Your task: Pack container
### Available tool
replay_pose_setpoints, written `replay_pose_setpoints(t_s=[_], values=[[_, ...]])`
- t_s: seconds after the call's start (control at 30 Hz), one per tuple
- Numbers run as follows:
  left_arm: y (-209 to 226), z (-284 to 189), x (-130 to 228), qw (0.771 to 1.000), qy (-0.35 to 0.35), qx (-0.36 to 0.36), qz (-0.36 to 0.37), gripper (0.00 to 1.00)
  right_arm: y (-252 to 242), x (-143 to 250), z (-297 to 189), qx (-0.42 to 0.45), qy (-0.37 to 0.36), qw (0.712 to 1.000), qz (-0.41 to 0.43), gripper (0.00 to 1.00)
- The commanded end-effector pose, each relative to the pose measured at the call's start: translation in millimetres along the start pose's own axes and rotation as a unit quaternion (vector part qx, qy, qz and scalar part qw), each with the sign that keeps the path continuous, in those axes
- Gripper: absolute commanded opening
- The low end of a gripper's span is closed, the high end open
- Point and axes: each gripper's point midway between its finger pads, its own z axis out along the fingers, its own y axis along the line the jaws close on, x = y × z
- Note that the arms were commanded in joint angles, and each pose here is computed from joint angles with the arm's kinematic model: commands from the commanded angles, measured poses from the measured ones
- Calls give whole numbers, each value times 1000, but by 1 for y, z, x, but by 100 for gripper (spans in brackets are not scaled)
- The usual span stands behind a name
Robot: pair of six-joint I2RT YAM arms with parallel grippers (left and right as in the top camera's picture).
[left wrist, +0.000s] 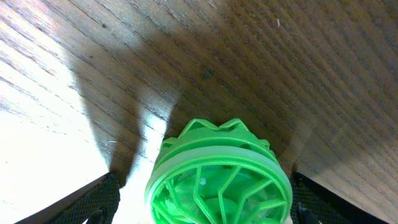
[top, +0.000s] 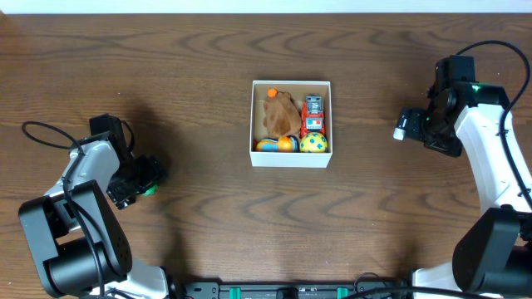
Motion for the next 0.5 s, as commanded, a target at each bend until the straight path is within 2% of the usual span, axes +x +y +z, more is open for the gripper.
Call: replay_pose_setpoints(t_s=[0.0, 0.03, 0.17, 0.47], values=[[3, 5, 7, 1000, 13, -5, -4, 85, -2, -1, 0, 4, -1, 1000, -3, 91], [3, 5, 7, 1000, 13, -5, -4, 84, -2, 0, 0, 4, 0, 1000, -3, 90], [3, 5, 7, 1000, 13, -5, -4, 68, -2, 0, 0, 4, 0, 1000, -3, 91], [3, 5, 7, 1000, 12, -5, -4, 61, -2, 0, 0, 4, 0, 1000, -3, 90]])
